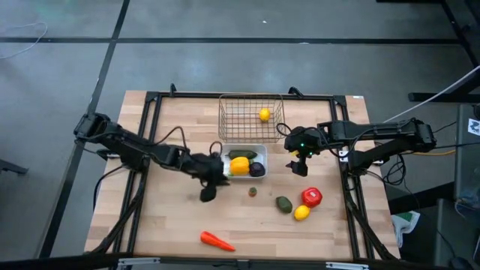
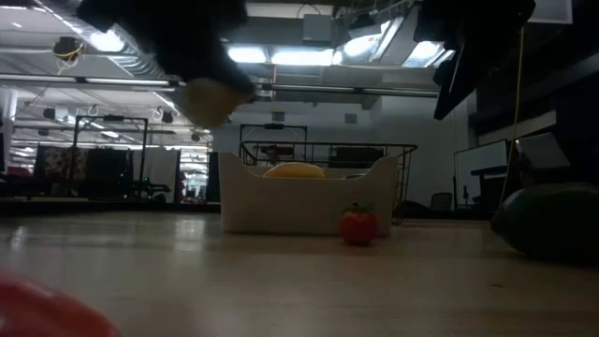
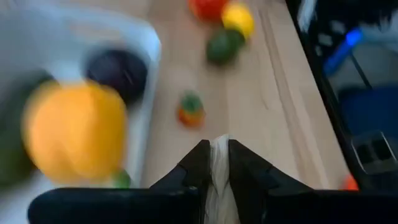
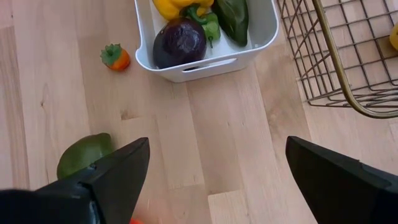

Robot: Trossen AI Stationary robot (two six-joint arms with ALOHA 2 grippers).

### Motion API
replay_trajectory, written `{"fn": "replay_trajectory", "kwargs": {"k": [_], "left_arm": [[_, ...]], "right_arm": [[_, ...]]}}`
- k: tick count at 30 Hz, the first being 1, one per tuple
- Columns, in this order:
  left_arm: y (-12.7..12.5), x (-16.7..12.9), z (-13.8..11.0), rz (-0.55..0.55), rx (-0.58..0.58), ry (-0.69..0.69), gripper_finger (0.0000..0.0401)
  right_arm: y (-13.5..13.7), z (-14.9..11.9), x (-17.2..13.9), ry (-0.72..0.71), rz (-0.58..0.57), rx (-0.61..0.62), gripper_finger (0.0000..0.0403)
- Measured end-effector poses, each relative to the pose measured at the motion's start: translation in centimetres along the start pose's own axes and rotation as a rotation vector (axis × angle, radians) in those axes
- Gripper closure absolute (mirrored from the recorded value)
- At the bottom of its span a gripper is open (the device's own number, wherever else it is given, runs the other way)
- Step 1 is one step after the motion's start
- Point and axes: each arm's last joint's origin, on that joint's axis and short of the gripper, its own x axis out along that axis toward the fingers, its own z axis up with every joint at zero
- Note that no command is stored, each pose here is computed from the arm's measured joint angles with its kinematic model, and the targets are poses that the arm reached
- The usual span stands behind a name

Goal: Sort produce into baskets
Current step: Put the garlic into the white bin

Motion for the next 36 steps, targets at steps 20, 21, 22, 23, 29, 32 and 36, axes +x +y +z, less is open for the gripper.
{"fn": "replay_trajectory", "kwargs": {"k": [20, 21, 22, 23, 29, 32, 36], "left_arm": [[5.5, 1.4, 1.9, 0.221, 0.012, -0.143, 0.0299], [5.6, 1.4, 2.0, 0.224, 0.01, -0.146, 0.029], [5.7, 1.4, 2.0, 0.227, 0.007, -0.149, 0.0281], [5.8, 1.4, 2.0, 0.229, 0.006, -0.149, 0.0271], [6.0, 1.3, 2.1, 0.235, 0.001, -0.15, 0.0232], [6.0, 1.3, 2.1, 0.235, 0.001, -0.15, 0.0227], [6.0, 1.3, 2.1, 0.235, 0.001, -0.15, 0.0227]], "right_arm": [[0.2, 0.0, 0.0, 0.016, 0.08, 0.006, 0.0031], [0.3, -0.1, 0.0, 0.022, 0.108, 0.003, 0.0031], [0.4, -0.1, 0.0, 0.027, 0.137, 0.001, 0.0031], [0.5, -0.1, 0.0, 0.031, 0.164, 0.005, 0.0031], [0.9, 0.8, -0.1, -0.028, 0.262, 0.135, 0.0031], [1.0, 1.0, -0.2, -0.033, 0.301, 0.205, 0.0031], [1.2, 1.0, -0.2, -0.006, 0.346, 0.278, 0.0031]]}}
